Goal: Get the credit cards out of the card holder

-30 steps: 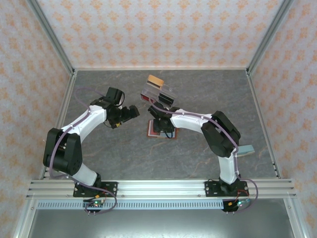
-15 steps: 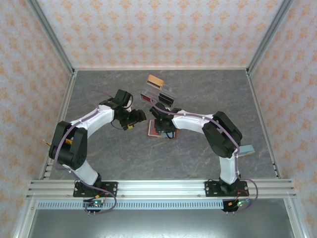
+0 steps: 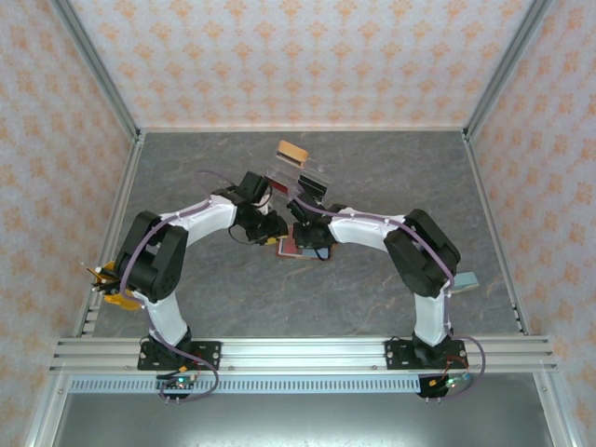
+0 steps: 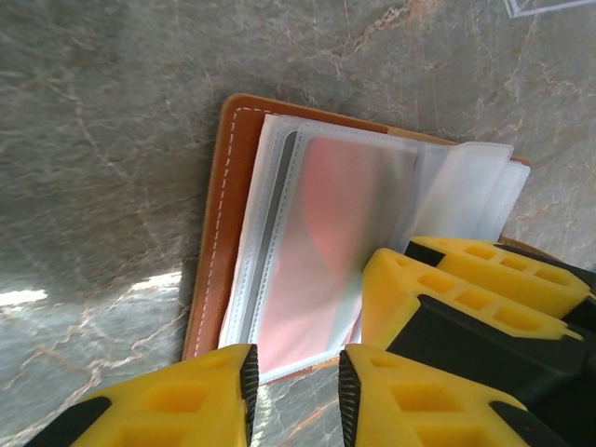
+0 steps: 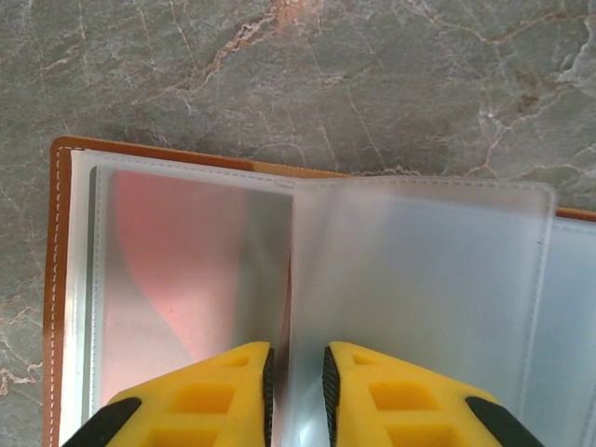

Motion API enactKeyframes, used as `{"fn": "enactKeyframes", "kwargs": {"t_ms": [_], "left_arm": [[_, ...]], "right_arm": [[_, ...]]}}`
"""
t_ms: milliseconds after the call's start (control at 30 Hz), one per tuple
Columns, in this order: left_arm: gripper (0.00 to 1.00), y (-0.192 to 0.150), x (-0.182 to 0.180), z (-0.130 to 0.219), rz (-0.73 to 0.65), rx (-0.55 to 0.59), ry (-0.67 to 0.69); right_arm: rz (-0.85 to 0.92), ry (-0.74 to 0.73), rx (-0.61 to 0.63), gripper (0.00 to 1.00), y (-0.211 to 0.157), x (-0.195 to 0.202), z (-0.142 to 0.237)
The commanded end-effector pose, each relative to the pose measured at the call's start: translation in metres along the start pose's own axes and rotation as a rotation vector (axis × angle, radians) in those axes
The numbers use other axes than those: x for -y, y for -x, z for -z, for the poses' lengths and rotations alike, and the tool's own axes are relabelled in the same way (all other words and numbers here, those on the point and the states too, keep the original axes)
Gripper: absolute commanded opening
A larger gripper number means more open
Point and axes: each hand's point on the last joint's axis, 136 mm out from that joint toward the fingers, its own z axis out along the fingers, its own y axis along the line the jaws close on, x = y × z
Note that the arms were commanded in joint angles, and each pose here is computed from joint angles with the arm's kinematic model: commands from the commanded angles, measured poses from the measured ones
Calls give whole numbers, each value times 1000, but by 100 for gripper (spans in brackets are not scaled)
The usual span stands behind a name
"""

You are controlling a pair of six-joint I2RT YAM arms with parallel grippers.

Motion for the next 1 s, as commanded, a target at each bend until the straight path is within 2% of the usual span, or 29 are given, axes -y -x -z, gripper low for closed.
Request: {"fn": "enactKeyframes", "kwargs": {"t_ms": [0,467,800,967], "left_arm": [[30,7,10,-3,-3,2,-19],[27,4,3,-20,12,-43,7],[31,3,-5,-22,17,-46,46],[31,0,-10,-34,30,-80,50]], "right_arm": [[-25,-92,-82,23,-25,32,-16],[-37,-74,-89,21,-27,32,-17],[-38,-75,-98,21,-28,33,-20],[-39,-74,-104,19,-30,34,-21]]}}
